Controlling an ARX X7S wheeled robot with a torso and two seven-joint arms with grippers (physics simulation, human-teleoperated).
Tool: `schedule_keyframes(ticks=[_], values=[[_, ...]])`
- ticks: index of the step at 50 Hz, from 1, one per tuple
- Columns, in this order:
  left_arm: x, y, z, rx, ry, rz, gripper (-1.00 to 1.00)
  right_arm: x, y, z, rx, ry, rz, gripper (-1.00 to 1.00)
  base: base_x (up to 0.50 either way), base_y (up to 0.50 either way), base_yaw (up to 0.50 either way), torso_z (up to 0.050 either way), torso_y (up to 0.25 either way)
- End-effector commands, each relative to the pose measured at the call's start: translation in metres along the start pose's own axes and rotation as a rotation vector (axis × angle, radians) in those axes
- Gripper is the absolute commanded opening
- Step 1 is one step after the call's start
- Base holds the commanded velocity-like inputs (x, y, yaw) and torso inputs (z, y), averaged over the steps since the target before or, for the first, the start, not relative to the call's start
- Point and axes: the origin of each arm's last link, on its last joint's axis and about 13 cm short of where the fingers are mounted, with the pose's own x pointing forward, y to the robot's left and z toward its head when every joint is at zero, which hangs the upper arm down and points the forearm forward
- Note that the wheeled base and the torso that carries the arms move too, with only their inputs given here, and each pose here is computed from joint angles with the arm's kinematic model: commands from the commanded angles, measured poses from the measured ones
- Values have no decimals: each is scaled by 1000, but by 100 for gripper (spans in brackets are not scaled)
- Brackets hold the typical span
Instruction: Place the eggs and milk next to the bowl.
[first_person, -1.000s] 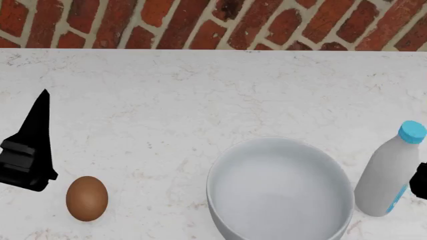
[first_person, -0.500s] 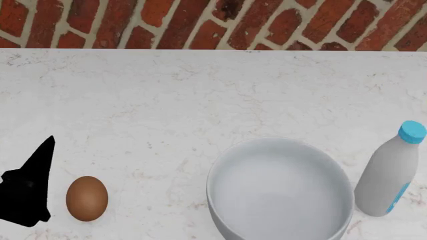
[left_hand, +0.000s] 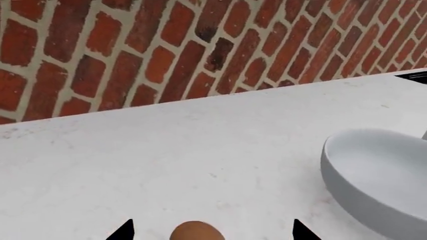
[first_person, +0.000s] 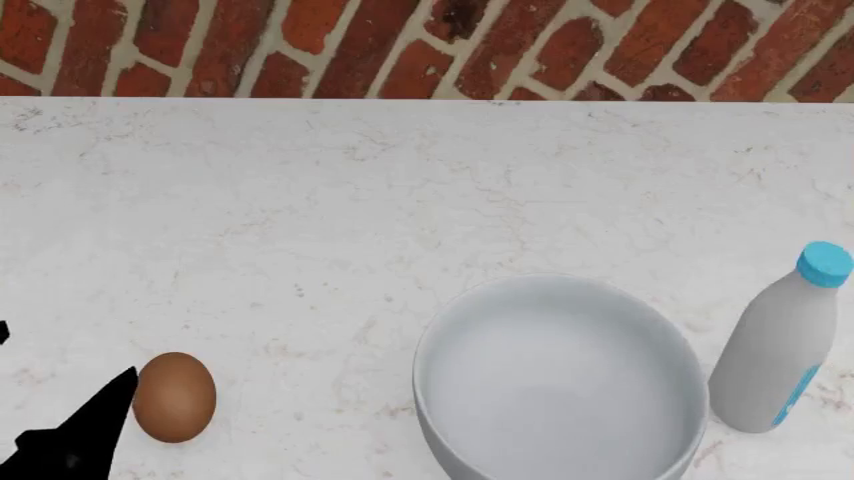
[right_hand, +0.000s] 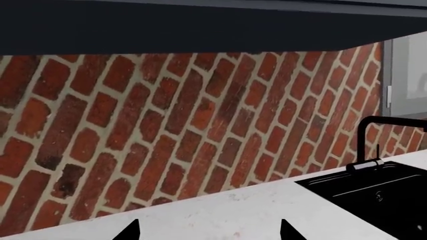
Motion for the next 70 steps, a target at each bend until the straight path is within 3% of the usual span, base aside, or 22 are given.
schedule_keyframes(ticks=[1, 18, 70], values=[[-10, -6, -1, -24, 47, -40, 100, -1, 0, -3, 5, 5, 3, 100, 0, 0, 0, 0, 0], [-2, -5, -10, -64, 125, 2, 100, -2, -1, -8, 13, 14, 9, 100, 0, 0, 0, 0, 0], [44, 1, -30, -2, 237, 8, 100, -2, -2, -13, 14, 24, 6, 100, 0, 0, 0, 0, 0]])
